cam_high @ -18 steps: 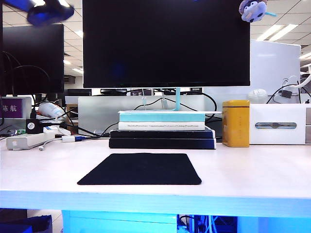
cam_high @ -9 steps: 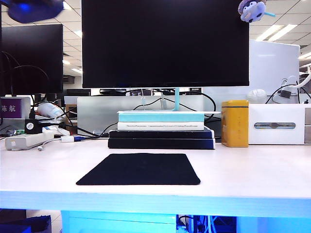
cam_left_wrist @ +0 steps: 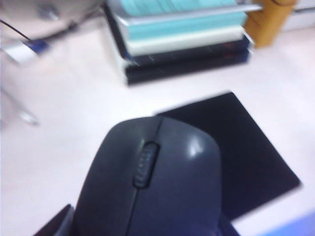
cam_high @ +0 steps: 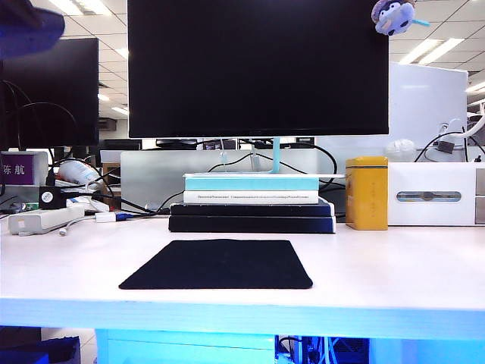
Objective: Place the black mouse on the black mouse pad.
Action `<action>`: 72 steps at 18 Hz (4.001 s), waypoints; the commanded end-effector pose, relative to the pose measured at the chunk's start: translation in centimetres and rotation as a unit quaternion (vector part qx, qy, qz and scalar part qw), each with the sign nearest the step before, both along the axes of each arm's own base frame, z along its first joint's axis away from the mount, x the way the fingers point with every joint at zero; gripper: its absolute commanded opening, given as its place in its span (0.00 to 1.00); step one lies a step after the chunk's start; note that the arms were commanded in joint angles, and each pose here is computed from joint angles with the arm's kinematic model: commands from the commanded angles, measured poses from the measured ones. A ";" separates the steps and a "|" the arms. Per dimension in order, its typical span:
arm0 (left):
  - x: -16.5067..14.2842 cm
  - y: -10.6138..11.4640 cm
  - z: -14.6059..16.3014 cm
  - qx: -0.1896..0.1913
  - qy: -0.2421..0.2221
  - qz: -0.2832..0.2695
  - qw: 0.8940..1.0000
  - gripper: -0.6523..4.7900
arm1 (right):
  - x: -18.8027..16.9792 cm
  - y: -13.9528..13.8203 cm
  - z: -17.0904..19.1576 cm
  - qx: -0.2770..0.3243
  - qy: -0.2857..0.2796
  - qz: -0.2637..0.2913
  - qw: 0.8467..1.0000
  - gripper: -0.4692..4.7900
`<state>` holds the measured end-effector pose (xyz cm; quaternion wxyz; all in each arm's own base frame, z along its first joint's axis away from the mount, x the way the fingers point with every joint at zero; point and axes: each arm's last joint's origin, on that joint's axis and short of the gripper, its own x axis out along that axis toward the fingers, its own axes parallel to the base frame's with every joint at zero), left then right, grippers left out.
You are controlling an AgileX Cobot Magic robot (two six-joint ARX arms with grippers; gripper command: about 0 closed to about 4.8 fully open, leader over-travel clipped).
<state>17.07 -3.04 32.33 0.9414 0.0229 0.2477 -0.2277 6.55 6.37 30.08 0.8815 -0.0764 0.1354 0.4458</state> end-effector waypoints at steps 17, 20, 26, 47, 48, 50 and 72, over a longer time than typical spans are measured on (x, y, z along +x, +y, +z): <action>5.0 -10.7 -9.2 -0.044 0.062 -0.131 0.989 0.11 | -1.3 -1.6 -1.2 -0.059 0.020 -0.051 0.997 0.08; 6.1 -11.5 -10.6 -0.045 0.067 -0.133 0.988 0.11 | -1.0 -1.3 -2.0 -0.065 0.024 -0.050 0.996 0.08; 8.1 -12.7 -12.7 -0.045 0.084 -0.141 0.985 0.11 | 0.6 0.1 -2.0 -0.067 0.012 -0.045 0.997 0.08; 11.3 -15.5 -17.3 -0.032 0.122 -0.155 0.980 0.11 | 6.4 5.4 -2.4 -0.033 -0.005 0.001 0.999 0.08; 11.6 -15.7 -17.9 -0.028 0.130 -0.153 0.979 0.11 | 6.5 5.4 -2.3 -0.030 -0.008 0.001 1.000 0.08; 11.9 -15.8 -18.8 -0.019 0.141 -0.147 0.979 0.11 | 6.5 5.4 -2.3 -0.030 -0.008 0.001 1.000 0.08; 12.2 -15.8 -20.4 0.016 0.159 -0.132 0.978 1.00 | 6.4 5.4 -2.3 -0.028 -0.003 0.003 1.000 0.08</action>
